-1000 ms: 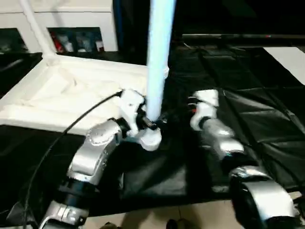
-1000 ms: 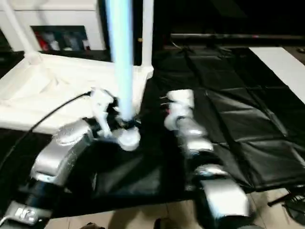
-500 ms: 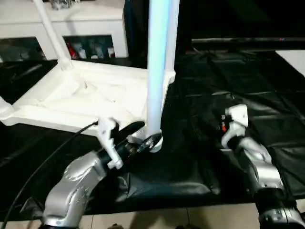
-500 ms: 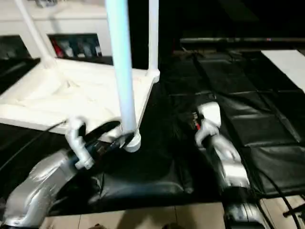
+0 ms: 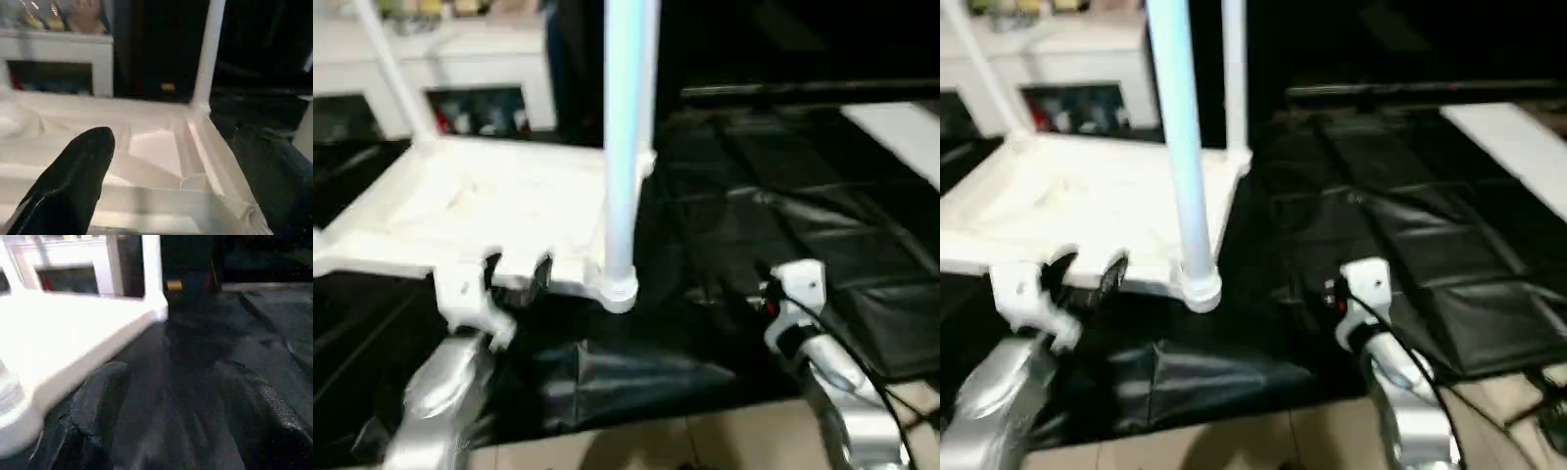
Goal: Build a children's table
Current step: Rotate table base
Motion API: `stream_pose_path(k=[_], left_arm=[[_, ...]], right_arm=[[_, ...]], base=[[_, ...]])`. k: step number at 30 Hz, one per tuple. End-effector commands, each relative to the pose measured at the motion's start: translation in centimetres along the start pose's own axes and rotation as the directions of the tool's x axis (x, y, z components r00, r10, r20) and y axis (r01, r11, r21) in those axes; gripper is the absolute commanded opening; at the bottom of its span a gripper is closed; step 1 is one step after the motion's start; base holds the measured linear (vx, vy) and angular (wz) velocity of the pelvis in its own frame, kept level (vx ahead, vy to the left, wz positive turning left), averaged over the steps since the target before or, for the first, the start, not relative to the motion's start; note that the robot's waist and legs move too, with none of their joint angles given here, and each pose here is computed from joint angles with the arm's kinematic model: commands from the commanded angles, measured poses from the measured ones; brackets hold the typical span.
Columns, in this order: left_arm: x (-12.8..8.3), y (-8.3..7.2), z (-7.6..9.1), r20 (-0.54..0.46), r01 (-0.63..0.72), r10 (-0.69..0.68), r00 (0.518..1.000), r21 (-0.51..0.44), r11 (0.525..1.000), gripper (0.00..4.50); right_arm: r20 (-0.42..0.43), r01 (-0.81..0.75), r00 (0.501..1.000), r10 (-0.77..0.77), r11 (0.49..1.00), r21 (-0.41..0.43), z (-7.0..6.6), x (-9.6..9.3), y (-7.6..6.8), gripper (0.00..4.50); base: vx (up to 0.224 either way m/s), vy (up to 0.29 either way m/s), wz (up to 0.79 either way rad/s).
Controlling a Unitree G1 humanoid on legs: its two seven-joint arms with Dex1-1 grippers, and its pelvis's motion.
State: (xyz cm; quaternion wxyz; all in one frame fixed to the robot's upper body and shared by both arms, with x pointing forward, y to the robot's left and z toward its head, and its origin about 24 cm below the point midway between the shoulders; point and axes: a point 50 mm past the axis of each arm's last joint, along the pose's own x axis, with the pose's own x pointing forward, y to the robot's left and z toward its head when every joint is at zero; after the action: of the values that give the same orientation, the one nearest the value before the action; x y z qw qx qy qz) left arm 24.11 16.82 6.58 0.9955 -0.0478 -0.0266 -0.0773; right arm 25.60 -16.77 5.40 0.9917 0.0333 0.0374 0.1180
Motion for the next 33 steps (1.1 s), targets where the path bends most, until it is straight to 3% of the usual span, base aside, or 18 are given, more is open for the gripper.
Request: stream_pose_path(k=[1,17,29,33], left_arm=[[0.3,0.1,0.3,0.004,0.000,0.000,1.000,0.049,0.999,4.39],[1.0,-0.5,0.0,0.003,-0.091,0.091,0.996,0.169,0.982,4.39],[1.0,-0.3,-0.2,-0.019,-0.099,0.102,0.995,0.138,0.985,4.39],[1.2,-0.4,-0.2,-0.024,-0.066,0.069,0.997,0.123,0.990,4.39]], right_arm=[[-0.042,0.020,0.999,-0.020,1.000,0.012,-0.7,-0.5,0.0,3.19],[-0.071,0.030,0.997,-0.032,0.999,-0.032,-0.4,0.2,-1.1,3.19],[-0.095,0.022,0.995,-0.025,0.999,-0.033,-0.4,-0.3,-1.3,3.19],[-0.081,-0.010,0.997,0.008,1.000,-0.026,0.1,0.0,-0.9,3.19]], base=[[0.032,0.061,0.18],[-0.094,0.119,0.21],[-0.020,-0.147,0.03],[-0.007,-0.020,-0.01]])
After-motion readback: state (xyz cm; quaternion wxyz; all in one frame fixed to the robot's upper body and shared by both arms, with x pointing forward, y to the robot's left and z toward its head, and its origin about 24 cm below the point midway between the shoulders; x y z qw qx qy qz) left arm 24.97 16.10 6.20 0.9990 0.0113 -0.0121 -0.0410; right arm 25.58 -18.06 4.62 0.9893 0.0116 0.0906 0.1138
